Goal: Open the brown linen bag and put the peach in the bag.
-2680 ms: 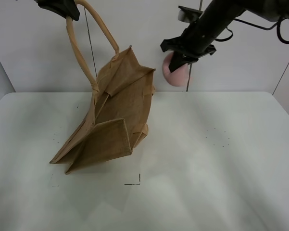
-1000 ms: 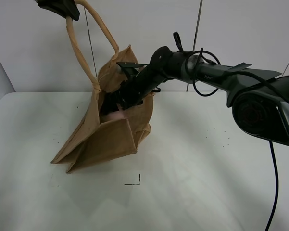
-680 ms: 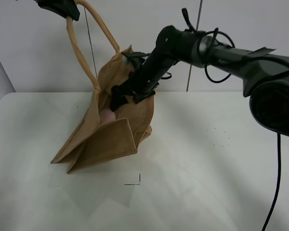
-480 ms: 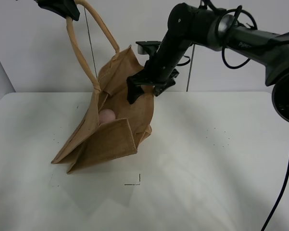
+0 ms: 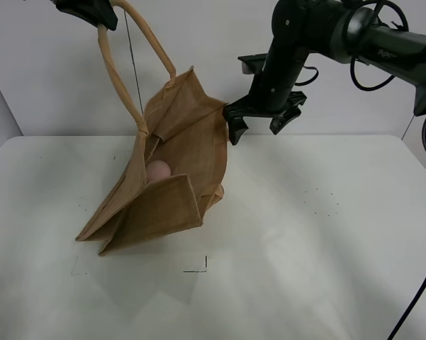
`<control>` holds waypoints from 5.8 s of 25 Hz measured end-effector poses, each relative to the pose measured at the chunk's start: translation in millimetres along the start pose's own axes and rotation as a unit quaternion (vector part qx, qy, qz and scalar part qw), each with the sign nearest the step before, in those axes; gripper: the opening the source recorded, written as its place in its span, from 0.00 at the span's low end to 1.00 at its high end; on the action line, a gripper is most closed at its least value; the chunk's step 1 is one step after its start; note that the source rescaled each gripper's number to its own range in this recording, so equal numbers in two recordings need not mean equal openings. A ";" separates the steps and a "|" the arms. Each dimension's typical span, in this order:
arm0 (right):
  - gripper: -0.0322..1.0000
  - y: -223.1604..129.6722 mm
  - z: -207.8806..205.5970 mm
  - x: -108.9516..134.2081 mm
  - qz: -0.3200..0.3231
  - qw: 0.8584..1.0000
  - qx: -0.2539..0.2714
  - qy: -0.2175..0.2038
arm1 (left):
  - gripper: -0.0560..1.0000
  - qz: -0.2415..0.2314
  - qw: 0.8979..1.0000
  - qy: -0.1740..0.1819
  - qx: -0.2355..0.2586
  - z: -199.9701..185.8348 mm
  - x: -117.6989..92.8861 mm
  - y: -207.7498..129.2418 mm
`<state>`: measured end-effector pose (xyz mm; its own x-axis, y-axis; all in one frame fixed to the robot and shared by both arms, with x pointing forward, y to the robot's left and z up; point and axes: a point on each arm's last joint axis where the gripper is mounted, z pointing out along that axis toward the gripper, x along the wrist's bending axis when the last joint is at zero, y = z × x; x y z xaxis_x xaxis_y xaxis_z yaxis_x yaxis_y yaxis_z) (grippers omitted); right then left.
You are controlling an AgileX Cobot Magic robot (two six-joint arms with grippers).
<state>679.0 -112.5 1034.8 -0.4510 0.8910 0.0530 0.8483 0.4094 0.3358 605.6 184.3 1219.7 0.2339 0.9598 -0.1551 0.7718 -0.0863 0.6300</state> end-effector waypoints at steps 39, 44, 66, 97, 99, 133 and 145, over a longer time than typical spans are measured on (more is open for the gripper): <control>1.00 -269.0 -140.4 -55.8 0.194 0.978 0.046 -0.066 | 0.05 0.000 1.000 0.000 0.000 0.0 0.0 0.1; 1.00 -326.5 -147.7 -25.7 0.187 0.979 -0.016 -0.084 | 0.05 0.000 1.000 0.000 0.000 0.0 0.0 0.1; 1.00 -406.7 -157.7 19.0 0.135 0.954 -0.238 -0.127 | 0.05 0.009 1.000 0.000 0.000 0.0 0.0 0.1; 1.00 -444.6 -176.0 39.1 0.109 0.907 -0.376 -0.156 | 0.05 -0.046 0.987 -0.072 0.133 130.6 -2.4 -39.2; 1.00 -444.6 -176.0 39.1 0.109 0.907 -0.376 -0.156 | 0.05 -0.044 0.985 -0.071 0.148 152.8 -2.6 -44.8; 1.00 -444.6 -176.0 39.1 0.109 0.907 -0.376 -0.156 | 0.85 -0.079 0.962 0.120 0.234 200.3 128.2 -56.1; 1.00 -444.6 -176.0 39.1 0.109 0.907 -0.376 -0.156 | 0.85 -0.106 0.962 0.110 0.228 125.6 128.3 -70.7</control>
<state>235.4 -294.2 1053.0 -0.0954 0.9949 -0.0335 0.4266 0.0713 0.9016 655.3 280.0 1059.7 -0.0496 0.9977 -0.0465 0.9790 0.0578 0.1956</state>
